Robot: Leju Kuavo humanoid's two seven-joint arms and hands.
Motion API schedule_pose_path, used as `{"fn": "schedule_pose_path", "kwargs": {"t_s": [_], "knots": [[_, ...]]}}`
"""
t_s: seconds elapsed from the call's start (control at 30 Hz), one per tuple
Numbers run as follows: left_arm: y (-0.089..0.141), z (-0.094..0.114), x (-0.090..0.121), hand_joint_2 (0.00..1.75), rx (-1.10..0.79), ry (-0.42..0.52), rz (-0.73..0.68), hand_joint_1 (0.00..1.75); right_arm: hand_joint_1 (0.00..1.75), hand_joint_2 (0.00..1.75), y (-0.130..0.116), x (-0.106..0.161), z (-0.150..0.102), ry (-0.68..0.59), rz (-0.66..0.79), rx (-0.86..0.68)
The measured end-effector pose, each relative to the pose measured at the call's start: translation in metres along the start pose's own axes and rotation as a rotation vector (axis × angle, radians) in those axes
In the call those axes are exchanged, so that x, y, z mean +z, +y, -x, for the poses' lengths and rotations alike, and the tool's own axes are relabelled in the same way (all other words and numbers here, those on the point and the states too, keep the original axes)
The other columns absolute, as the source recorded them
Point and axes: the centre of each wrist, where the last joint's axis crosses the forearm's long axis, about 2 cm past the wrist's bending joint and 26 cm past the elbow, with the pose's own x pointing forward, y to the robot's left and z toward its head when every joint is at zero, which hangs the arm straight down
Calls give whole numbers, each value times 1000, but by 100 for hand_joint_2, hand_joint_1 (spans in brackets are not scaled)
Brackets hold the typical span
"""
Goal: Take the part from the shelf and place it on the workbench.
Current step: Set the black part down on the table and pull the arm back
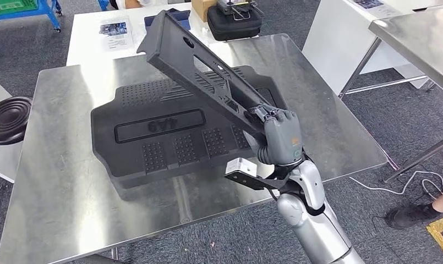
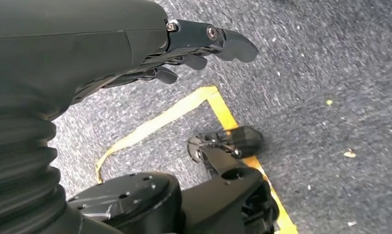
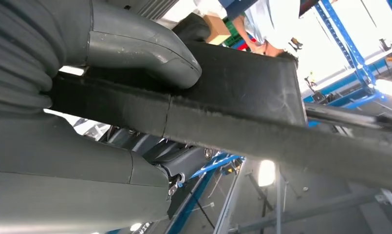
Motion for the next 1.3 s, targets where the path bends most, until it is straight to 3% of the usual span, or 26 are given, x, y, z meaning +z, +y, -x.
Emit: {"fn": "schedule_pose_path", "kwargs": {"t_s": [0.23,0.43,0.67,1.3], "knots": [[-1,-13,-4,175,-40,8,34,0,175,175,6,-33,21,-2,-68,226],[-2,-29,-9,175,-87,-2,62,0,175,175,24,-58,62,-52,-153,502],[-3,-36,-11,175,-136,-13,88,0,175,175,42,-65,97,-120,-340,659],[-4,-39,-12,175,-167,-12,98,0,175,175,79,-51,84,-306,-511,673]]}}
